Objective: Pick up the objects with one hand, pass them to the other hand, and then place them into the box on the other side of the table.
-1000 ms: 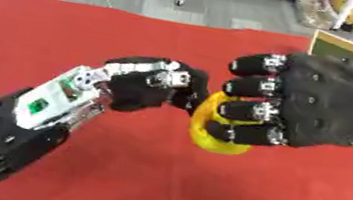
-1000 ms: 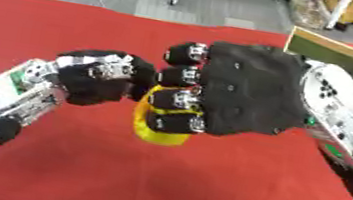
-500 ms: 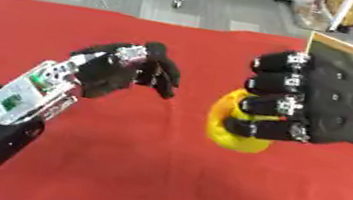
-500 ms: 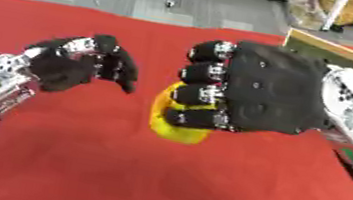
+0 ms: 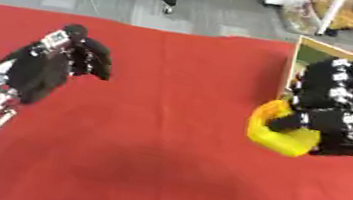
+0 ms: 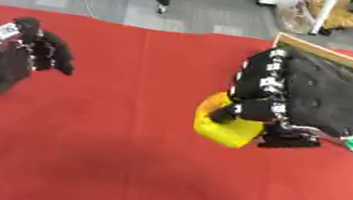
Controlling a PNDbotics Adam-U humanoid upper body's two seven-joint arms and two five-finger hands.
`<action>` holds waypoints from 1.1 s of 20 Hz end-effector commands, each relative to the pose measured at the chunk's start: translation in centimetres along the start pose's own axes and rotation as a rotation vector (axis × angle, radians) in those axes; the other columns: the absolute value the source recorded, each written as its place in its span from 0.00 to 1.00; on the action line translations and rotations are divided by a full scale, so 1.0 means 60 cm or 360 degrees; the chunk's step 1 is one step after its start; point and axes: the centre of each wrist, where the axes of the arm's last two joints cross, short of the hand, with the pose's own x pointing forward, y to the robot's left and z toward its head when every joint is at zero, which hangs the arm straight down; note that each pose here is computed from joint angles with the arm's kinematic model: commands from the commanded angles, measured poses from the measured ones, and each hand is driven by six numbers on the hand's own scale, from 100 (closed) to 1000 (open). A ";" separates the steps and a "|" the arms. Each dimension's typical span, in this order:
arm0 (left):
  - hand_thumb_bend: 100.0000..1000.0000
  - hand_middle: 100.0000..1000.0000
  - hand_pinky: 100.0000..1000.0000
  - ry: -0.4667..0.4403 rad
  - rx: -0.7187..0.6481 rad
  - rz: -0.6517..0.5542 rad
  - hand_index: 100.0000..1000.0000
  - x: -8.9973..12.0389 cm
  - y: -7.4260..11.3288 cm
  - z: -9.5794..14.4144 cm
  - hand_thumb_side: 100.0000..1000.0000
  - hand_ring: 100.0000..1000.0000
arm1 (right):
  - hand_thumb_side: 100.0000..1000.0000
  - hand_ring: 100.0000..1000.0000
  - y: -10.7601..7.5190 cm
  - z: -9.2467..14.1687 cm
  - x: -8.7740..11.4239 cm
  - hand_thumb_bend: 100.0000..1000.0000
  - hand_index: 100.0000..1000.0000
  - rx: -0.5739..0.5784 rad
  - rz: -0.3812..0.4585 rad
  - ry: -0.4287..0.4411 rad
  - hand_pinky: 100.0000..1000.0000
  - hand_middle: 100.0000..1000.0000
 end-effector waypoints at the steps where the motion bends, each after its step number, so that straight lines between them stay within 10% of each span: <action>1: 0.03 0.56 0.69 -0.0132 0.0123 -0.0130 0.66 0.036 0.018 0.016 0.84 0.60 | 0.01 0.15 -0.035 0.031 -0.041 0.00 0.44 0.0050 0.0009 0.0366 0.04 0.14; 10: 0.00 0.56 0.70 -0.0369 0.0227 -0.0314 0.67 0.068 -0.006 0.042 0.82 0.60 | 0.25 0.13 0.000 0.250 -0.177 0.00 0.49 -0.0110 -0.0292 0.1653 0.00 0.14; 18: 0.01 0.56 0.70 -0.0418 0.0286 -0.0398 0.67 0.063 -0.021 0.058 0.81 0.60 | 0.59 0.26 0.026 0.376 -0.170 0.00 0.80 -0.0137 -0.0285 0.2235 0.14 0.27; 22: 0.01 0.56 0.70 -0.0422 0.0340 -0.0402 0.67 0.057 -0.023 0.064 0.81 0.60 | 0.69 0.32 0.033 0.408 -0.156 0.27 0.99 0.0129 -0.0254 0.2372 0.21 0.33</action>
